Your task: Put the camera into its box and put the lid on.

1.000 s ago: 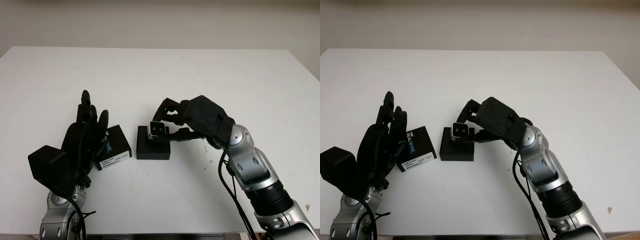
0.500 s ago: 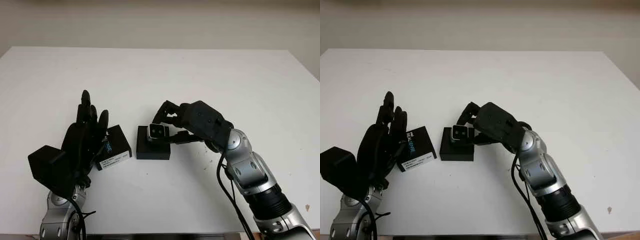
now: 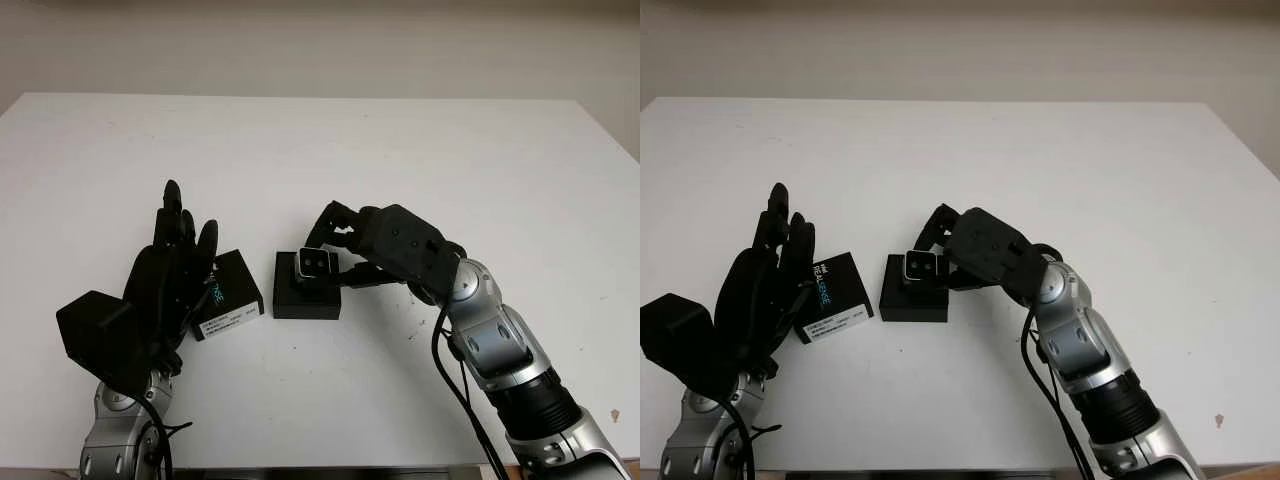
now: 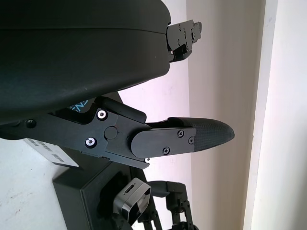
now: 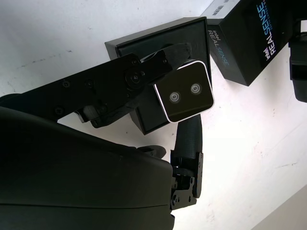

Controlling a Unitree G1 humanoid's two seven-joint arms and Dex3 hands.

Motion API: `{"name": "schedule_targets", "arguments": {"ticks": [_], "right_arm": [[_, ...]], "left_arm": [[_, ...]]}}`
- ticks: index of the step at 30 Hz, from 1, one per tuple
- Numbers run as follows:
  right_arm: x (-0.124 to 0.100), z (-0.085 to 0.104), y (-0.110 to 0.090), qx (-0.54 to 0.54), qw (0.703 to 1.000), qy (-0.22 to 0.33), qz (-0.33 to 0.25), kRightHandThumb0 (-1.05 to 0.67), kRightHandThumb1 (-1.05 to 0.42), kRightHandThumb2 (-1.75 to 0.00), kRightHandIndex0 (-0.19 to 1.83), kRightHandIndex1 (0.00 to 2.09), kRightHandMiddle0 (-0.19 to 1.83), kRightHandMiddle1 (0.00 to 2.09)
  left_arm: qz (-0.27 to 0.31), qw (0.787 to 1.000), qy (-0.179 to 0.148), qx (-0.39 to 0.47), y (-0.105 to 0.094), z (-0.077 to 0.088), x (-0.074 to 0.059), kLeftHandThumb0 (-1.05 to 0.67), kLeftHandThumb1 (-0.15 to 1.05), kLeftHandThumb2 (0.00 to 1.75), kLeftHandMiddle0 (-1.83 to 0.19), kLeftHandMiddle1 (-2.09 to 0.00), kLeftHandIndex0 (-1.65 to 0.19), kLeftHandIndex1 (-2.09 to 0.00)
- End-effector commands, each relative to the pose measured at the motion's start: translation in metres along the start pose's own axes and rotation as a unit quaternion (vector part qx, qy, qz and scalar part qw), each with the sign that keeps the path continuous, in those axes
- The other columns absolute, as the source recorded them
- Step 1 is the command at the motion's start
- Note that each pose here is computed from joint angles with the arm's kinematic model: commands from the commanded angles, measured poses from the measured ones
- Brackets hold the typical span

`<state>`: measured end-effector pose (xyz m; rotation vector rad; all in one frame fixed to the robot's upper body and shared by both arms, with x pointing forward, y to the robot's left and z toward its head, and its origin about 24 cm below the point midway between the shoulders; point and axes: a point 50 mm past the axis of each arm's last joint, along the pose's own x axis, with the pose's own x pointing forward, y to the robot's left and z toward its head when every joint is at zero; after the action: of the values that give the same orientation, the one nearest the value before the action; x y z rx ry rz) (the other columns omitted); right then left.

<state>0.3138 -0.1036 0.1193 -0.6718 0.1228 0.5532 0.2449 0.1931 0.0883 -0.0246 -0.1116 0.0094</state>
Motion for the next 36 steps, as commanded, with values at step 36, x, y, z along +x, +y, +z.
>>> {"name": "schedule_targets", "arguments": {"ticks": [36], "right_arm": [[-0.003,-0.002,0.011,-0.003,1.0,0.001,0.007,-0.37,-1.05,-0.06,0.33,0.07,0.06,2.07]], "left_arm": [[-0.005,1.0,-0.011,-0.004,-0.002,0.001,-0.008,-0.69,1.05,0.42,0.19,0.0,0.19,0.0]]}}
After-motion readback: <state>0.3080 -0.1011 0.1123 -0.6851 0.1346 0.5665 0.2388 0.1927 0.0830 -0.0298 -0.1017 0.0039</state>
